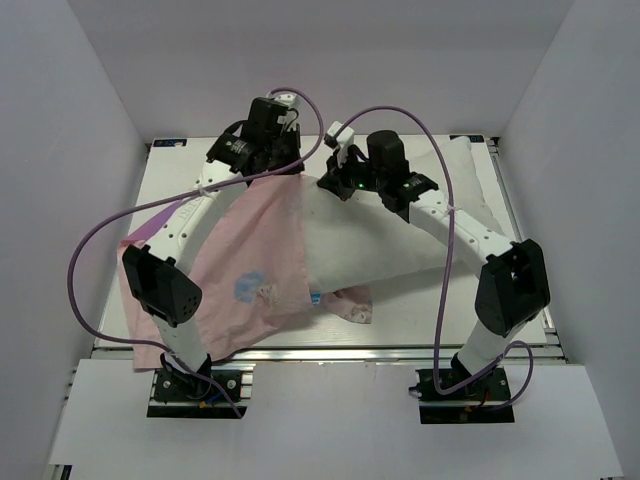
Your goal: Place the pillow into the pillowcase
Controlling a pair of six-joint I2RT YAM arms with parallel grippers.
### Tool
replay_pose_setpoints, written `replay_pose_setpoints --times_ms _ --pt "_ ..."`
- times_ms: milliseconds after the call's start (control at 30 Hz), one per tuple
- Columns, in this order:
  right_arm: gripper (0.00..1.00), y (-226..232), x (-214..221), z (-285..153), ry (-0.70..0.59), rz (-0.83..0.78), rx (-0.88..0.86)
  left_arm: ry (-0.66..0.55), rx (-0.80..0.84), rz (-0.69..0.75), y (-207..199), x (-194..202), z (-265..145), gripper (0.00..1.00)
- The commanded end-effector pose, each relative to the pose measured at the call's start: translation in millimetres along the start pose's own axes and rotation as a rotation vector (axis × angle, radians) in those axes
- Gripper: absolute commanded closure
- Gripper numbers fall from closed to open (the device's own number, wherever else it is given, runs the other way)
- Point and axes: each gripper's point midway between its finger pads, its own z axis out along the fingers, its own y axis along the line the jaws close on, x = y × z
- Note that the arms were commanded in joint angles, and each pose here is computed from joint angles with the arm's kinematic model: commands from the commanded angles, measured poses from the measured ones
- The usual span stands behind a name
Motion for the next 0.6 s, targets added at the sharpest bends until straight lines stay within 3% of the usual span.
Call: replay_pose_setpoints --times_ms 0,133,267,367,467,567 --pt "1.0 16 -76 -4 -0.26 -0.019 -0.036 -0.046 0.105 0.032 -36 -9 -19 1.0" --pt "1.0 32 -100 -8 -0.363 0.066 -0.104 -0.039 0.107 0.01 -38 -5 -17 1.0" --pt "1.0 22 -106 -10 -0.458 0.201 -0.027 -0.047 0.11 -0.017 -39 -4 -20 1.0" --pt "1.0 -13 -88 -6 -0.528 0.342 0.197 -0.061 0.114 -0.034 -39 -5 -23 1.0" --pt "1.0 -39 -55 5 -0.515 0.431 0.388 -0.057 0.106 -0.051 -37 -1 -26 1.0" --pt "1.0 -61 -16 21 -0.407 0.516 0.517 -0.045 0.105 -0.065 -35 6 -26 1.0"
